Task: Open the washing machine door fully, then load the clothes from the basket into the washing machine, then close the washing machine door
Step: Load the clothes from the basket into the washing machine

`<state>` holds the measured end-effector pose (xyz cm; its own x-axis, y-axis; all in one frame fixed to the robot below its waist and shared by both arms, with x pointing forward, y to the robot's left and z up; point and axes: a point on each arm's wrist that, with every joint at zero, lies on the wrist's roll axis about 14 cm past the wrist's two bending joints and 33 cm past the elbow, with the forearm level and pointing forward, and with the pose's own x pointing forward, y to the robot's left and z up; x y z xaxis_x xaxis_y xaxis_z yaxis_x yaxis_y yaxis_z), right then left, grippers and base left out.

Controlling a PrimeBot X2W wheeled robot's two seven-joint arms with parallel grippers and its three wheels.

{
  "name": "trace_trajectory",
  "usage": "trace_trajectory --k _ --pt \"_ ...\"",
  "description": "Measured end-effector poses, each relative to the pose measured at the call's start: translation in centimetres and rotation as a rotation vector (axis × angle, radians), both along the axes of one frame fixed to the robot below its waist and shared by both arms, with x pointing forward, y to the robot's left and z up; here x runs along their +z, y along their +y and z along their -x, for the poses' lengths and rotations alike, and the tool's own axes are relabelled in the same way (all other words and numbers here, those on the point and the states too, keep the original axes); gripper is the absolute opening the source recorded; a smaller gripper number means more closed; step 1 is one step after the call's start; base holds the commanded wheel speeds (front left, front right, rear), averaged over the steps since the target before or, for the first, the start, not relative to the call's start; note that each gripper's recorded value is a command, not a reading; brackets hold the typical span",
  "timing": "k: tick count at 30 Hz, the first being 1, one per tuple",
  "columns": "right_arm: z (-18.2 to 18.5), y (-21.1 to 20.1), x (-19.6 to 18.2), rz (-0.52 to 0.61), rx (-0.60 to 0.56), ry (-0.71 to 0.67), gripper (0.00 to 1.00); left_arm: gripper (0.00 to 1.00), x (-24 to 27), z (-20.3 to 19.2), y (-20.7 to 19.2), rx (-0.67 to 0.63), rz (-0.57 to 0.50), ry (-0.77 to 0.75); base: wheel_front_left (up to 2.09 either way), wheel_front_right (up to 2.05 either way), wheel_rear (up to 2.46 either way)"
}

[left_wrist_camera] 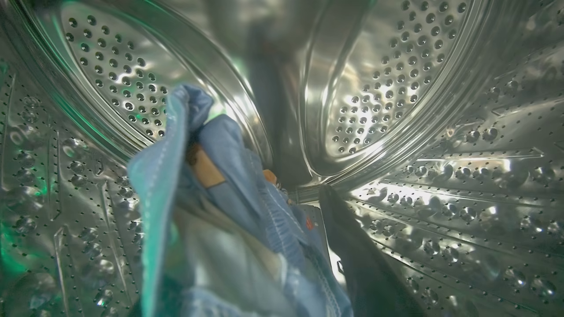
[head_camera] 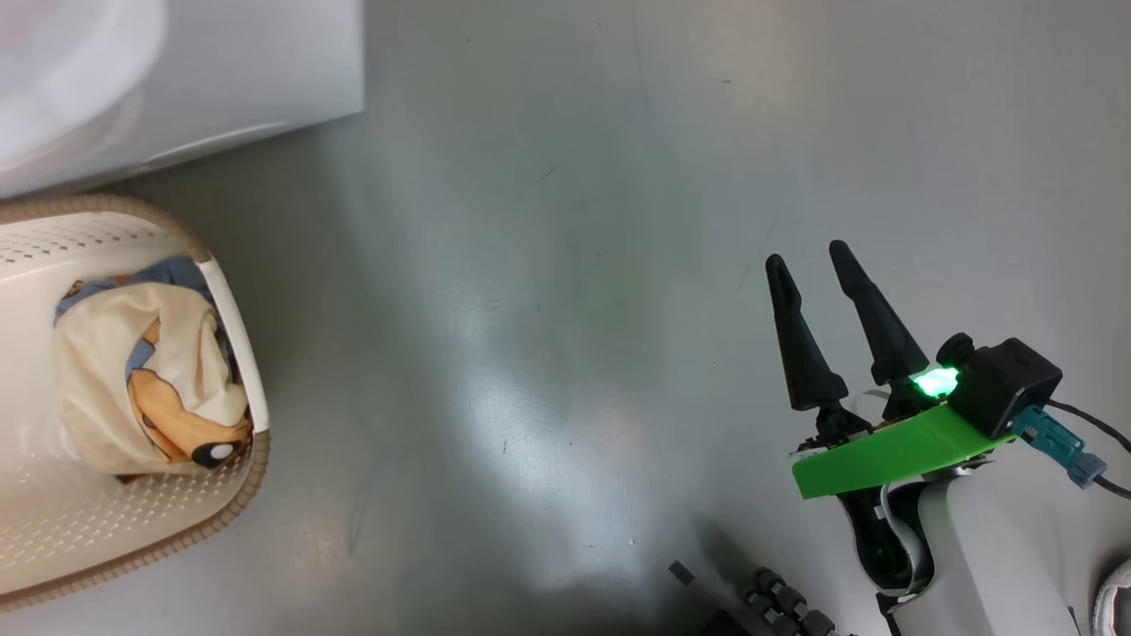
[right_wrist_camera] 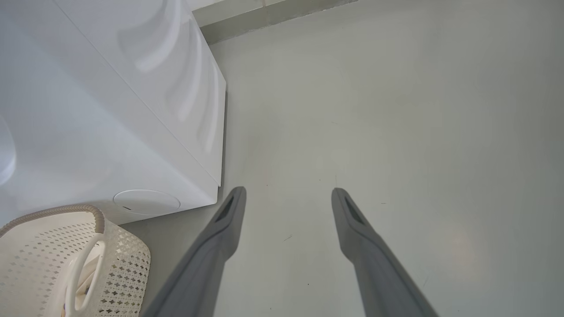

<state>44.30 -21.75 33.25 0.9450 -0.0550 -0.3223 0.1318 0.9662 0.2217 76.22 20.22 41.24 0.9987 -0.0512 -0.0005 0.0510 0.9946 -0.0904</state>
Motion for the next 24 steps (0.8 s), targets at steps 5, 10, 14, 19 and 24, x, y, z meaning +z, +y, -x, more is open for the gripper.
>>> trace_trajectory --k 5,10,14,19,24 --pt "-0.1 0.1 0.1 -0.003 0.002 -0.004 1.0 1.0 0.4 0.1 -0.1 -0.006 -0.01 -0.004 0.0 0.0 0.0" --pt "-0.4 0.2 1.0 0.001 0.006 -0.026 1.0 1.0 1.3 0.6 -0.5 -0.018 -0.007 -0.008 0.0 0.0 0.0" --pt "-0.5 0.3 1.9 0.0 0.008 -0.049 1.0 1.0 1.4 1.7 -0.7 -0.028 -0.004 0.007 0.0 0.0 0.0" --pt "-0.7 0.2 3.7 0.022 0.016 -0.09 1.0 1.0 1.7 4.1 -1.5 -0.057 -0.009 0.028 0.0 0.0 0.0" --pt "-0.9 0.5 5.3 0.036 0.03 -0.127 1.0 1.0 2.2 6.6 -2.3 -0.084 -0.02 0.044 0.0 0.0 0.0"
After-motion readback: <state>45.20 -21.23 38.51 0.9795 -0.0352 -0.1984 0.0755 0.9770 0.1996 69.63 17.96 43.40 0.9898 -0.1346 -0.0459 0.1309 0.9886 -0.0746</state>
